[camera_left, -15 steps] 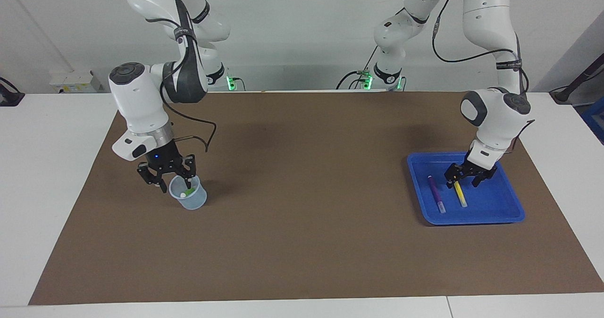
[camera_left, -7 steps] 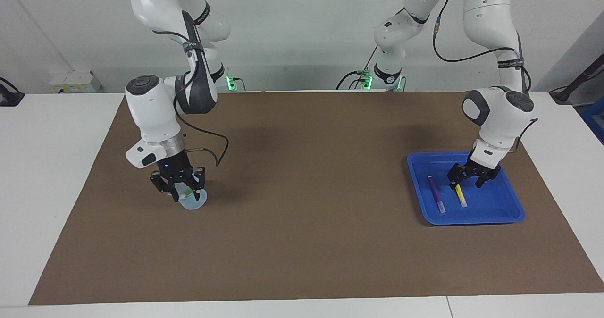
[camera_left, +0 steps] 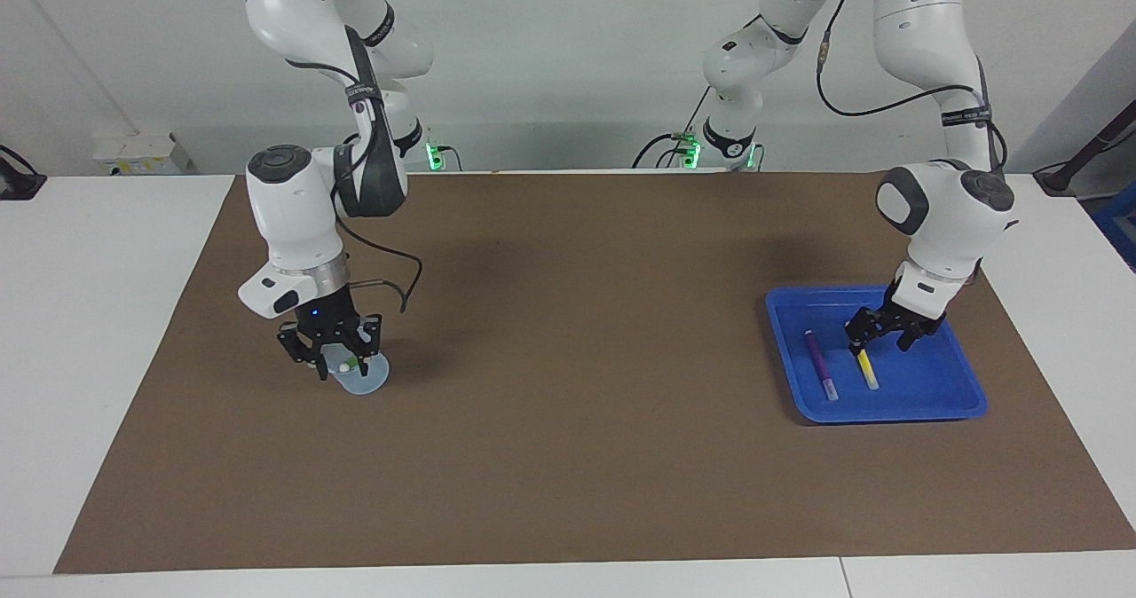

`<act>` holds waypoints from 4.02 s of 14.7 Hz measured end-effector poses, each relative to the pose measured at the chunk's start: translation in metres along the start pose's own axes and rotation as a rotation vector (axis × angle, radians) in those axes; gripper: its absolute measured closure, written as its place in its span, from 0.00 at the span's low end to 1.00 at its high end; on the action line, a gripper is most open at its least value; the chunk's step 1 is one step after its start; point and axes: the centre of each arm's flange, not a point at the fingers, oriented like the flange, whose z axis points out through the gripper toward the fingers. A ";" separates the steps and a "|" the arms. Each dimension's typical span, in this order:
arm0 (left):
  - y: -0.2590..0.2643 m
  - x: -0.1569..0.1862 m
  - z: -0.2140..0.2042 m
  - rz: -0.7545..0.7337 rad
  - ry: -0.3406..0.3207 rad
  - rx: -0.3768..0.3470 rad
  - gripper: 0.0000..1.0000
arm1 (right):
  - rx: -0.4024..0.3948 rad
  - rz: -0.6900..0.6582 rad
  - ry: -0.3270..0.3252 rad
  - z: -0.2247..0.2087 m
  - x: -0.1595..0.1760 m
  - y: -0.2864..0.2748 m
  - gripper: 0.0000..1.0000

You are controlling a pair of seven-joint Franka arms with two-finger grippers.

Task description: Right arm passes pens to left for tray arrangement

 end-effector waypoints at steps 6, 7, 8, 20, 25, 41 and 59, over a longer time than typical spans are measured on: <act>0.031 -0.002 -0.015 -0.155 -0.098 0.005 0.00 | -0.006 -0.012 -0.010 0.003 -0.005 -0.001 0.41; 0.036 -0.003 -0.016 -0.182 -0.108 0.001 0.00 | -0.006 -0.013 -0.012 0.004 -0.006 -0.001 0.41; 0.038 -0.004 -0.017 -0.201 -0.114 -0.004 0.00 | -0.006 -0.013 -0.014 0.004 -0.006 -0.001 0.45; 0.070 -0.016 -0.022 -0.391 -0.225 -0.053 0.00 | -0.007 -0.016 -0.013 0.003 -0.007 -0.001 0.82; 0.074 -0.021 -0.022 -0.459 -0.275 -0.106 0.00 | -0.009 -0.061 -0.012 0.002 -0.007 0.003 0.82; 0.160 -0.041 -0.043 -0.939 -0.570 -0.306 0.00 | -0.039 -0.217 0.103 -0.049 0.030 0.020 0.82; 0.171 -0.043 -0.047 -1.002 -0.620 -0.331 0.00 | 0.027 -0.218 0.009 -0.129 0.059 -0.019 0.82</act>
